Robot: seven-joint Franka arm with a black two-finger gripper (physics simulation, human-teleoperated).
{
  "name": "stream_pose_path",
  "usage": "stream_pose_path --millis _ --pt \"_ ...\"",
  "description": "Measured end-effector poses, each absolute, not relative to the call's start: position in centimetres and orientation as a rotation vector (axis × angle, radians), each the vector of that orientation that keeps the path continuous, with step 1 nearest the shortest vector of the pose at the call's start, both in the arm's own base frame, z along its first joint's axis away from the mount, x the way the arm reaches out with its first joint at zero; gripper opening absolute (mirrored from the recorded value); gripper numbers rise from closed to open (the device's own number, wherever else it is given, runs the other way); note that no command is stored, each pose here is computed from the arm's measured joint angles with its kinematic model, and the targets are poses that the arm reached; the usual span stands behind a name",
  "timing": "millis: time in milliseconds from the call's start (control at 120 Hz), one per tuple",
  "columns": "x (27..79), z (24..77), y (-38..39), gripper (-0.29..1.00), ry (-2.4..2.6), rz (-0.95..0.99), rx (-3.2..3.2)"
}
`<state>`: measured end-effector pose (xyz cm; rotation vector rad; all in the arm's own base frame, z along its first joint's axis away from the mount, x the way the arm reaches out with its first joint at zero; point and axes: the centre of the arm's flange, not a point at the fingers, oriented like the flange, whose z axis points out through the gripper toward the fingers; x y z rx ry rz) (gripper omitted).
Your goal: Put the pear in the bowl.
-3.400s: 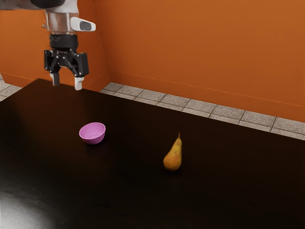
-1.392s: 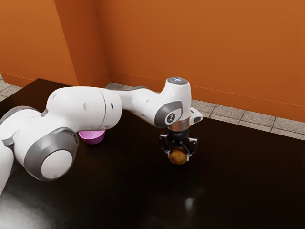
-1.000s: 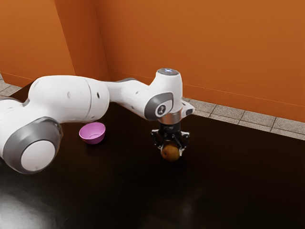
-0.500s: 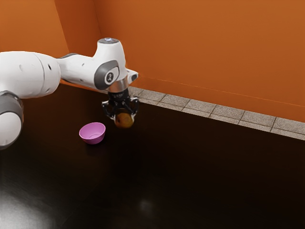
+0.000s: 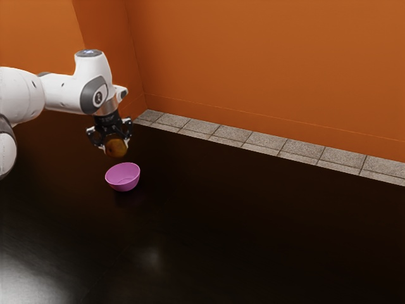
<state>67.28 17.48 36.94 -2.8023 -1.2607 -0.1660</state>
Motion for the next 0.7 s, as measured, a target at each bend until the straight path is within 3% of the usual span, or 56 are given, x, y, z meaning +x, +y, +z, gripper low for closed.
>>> stream_pose_path --millis 217,533,600,700 --pt "67.6 34.2 17.0 0.35 -1.251 -0.145 -2.812" --pt "67.4 33.6 15.8 0.6 -1.233 -0.131 -2.841" --pt "67.5 36.0 14.7 0.63 -1.212 -0.18 -2.861" --pt "66.4 45.3 11.2 0.65 -1.139 -0.293 -2.93"
